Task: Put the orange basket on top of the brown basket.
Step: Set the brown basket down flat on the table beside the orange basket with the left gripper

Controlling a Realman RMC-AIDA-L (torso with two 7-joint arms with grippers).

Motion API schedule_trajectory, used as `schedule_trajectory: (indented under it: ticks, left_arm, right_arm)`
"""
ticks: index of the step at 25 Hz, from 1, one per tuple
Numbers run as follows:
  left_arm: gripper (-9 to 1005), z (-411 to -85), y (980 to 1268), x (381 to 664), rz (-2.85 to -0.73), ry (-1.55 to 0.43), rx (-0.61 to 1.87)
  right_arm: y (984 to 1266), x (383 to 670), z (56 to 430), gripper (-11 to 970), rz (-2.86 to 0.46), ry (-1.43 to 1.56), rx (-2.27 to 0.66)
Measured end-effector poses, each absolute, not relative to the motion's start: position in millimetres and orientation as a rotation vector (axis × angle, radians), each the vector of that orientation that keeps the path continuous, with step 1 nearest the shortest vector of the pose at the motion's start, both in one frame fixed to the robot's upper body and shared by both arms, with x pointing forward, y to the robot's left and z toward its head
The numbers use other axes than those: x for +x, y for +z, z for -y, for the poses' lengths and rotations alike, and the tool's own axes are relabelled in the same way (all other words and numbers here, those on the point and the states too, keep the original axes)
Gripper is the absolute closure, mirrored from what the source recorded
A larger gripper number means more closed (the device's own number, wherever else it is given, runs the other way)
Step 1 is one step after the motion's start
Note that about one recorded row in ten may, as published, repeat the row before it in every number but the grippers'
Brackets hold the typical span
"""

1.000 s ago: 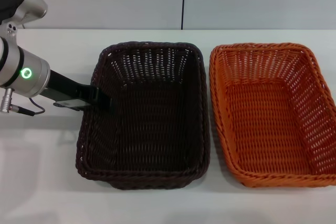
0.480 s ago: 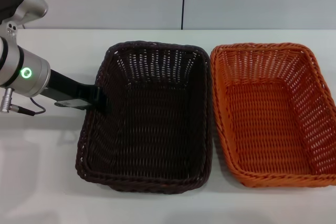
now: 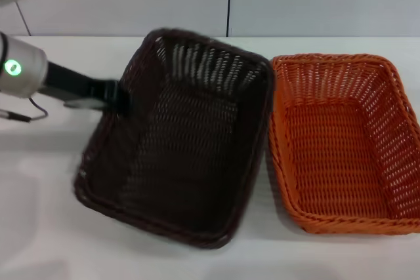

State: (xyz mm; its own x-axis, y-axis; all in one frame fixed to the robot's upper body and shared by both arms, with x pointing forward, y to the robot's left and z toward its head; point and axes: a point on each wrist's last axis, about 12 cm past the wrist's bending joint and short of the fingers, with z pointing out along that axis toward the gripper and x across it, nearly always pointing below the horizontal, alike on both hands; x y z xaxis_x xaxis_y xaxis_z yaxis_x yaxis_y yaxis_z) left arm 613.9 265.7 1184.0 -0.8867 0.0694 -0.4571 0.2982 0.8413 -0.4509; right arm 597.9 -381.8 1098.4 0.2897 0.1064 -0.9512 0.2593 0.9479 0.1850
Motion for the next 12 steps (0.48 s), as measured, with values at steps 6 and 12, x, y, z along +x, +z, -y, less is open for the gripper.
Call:
schedule_trajectory:
  ticks: [6, 12]
  left_arm:
    - [786, -283, 1211, 616, -2.467, -0.818, 0.280]
    - [787, -304, 1240, 619, -2.372, -0.817, 0.356]
  right_arm:
    - [1099, 598, 382, 245, -1.280, -0.105, 0.331]
    - [1099, 598, 382, 246, -1.280, -0.104, 0.330]
